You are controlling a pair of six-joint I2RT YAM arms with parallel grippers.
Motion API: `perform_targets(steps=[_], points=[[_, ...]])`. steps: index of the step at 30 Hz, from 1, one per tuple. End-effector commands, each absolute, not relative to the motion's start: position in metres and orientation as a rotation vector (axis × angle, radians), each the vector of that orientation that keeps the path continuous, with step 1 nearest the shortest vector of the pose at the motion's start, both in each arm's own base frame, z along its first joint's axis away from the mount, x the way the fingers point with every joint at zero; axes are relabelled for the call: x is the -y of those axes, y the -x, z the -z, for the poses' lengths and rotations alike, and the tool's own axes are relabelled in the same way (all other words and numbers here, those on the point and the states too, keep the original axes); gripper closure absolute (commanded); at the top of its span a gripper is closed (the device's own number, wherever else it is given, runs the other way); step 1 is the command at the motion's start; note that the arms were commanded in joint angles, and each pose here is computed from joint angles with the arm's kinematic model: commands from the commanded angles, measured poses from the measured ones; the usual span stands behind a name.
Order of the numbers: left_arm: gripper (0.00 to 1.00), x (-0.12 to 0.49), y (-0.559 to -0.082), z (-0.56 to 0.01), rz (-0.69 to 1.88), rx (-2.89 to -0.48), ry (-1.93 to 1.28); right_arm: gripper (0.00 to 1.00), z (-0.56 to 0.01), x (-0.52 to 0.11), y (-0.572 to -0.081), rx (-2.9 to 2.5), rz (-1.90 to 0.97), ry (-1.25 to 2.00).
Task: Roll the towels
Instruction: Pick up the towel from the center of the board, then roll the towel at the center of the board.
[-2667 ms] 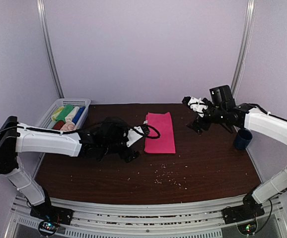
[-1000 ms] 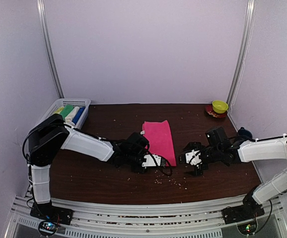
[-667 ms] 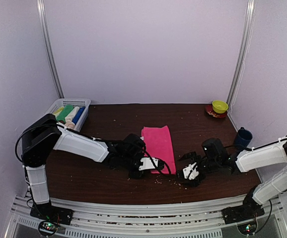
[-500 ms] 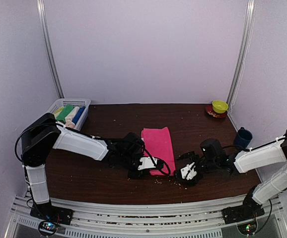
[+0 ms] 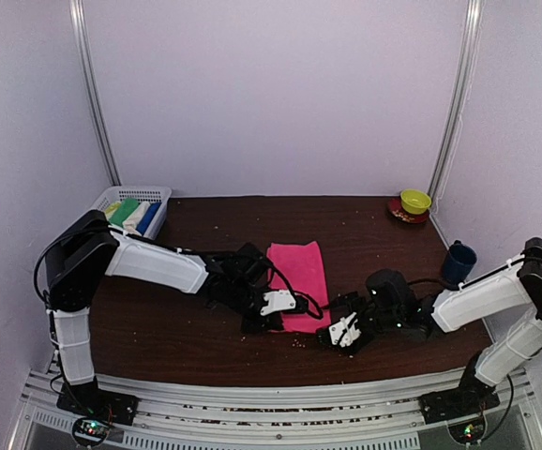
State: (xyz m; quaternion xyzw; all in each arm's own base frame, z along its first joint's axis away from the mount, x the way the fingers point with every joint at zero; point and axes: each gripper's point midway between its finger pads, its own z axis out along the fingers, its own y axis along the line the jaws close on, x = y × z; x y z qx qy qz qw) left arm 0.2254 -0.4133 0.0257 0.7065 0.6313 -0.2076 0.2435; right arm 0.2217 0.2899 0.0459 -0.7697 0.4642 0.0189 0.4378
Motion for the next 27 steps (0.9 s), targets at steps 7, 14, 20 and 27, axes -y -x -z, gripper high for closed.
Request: perform_targets(steps=[7,14,20,27], points=[[1.00,0.422,-0.231,-0.029,0.655,-1.759,-1.885,0.35,-0.034,-0.290,-0.231,-1.250,0.039,1.908],[1.00,0.420,-0.232,-0.036,0.662,-1.741,-1.871,0.88,-0.034,-0.295,-0.236,-1.330,0.017,1.906],[0.48,0.409,-0.231,-0.049,0.620,-1.712,-1.823,1.00,-0.052,-0.298,-0.236,-1.362,-0.043,1.899],[0.26,0.392,-0.231,-0.074,0.552,-1.626,-1.703,1.00,-0.064,-0.291,-0.234,-1.424,-0.215,1.900]])
